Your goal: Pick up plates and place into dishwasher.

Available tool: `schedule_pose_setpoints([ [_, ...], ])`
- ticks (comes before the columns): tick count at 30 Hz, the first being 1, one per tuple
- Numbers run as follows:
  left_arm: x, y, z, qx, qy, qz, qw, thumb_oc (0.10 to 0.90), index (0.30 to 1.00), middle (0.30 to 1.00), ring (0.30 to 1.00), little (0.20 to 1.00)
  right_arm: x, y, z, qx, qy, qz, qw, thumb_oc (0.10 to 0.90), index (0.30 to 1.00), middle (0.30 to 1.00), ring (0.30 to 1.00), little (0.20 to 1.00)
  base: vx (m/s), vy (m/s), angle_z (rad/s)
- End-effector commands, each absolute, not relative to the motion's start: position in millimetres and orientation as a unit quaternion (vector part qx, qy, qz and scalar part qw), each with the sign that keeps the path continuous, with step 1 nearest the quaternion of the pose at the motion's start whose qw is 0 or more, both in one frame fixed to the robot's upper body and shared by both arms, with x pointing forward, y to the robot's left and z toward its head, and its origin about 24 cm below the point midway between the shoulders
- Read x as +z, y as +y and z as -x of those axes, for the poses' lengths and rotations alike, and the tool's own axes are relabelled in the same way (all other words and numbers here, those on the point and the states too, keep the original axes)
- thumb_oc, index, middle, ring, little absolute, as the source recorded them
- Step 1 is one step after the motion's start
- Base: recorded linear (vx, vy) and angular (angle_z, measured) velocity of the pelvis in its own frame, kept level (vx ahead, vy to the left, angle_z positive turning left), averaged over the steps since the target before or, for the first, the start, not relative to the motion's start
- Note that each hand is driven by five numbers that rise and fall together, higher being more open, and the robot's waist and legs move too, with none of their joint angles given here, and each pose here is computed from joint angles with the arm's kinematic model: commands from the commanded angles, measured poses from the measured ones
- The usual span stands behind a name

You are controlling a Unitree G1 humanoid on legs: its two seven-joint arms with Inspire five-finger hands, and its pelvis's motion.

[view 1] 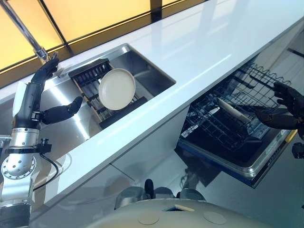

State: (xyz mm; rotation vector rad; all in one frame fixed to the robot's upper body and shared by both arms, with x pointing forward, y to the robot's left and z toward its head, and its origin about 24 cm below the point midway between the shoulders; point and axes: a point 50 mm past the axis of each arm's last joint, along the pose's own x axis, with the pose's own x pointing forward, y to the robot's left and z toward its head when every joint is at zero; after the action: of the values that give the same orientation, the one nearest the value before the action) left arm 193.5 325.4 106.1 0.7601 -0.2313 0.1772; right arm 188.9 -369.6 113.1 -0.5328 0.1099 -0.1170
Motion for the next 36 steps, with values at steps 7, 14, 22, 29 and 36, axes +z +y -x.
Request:
schedule_pose_setpoints([
  [7,148,324,-267,0.066,-0.122,-0.518,0.844,0.800,0.900,0.900,0.900,0.900,158,-315,-253,0.090,-0.089,0.297,0.946,0.800,0.900,0.900,0.900,0.900,0.03,0.055,-0.08],
  [14,129,322,-290,0.014,-0.043,-0.597,0.801,0.800,0.900,0.900,0.900,0.900,145,-295,-266,0.126,-0.069,0.280,0.949,0.800,0.900,0.900,0.900,0.900,0.11,0.089,-0.06],
  [22,122,336,-290,0.057,-0.017,-0.634,0.771,0.800,0.900,0.900,0.900,0.900,124,-287,-265,0.136,-0.036,0.259,0.956,0.800,0.900,0.900,0.900,0.900,0.08,0.117,-0.04],
  [29,123,360,-275,0.115,0.009,-0.660,0.743,0.800,0.900,0.900,0.900,0.900,107,-286,-254,0.145,0.003,0.259,0.955,0.800,0.900,0.900,0.900,0.900,0.02,0.109,-0.22],
  [36,131,386,-256,0.209,0.010,-0.645,0.735,0.800,0.900,0.900,0.900,0.900,90,-291,-237,0.144,0.030,0.241,0.959,0.800,0.900,0.900,0.900,0.900,0.04,0.095,-0.25],
])
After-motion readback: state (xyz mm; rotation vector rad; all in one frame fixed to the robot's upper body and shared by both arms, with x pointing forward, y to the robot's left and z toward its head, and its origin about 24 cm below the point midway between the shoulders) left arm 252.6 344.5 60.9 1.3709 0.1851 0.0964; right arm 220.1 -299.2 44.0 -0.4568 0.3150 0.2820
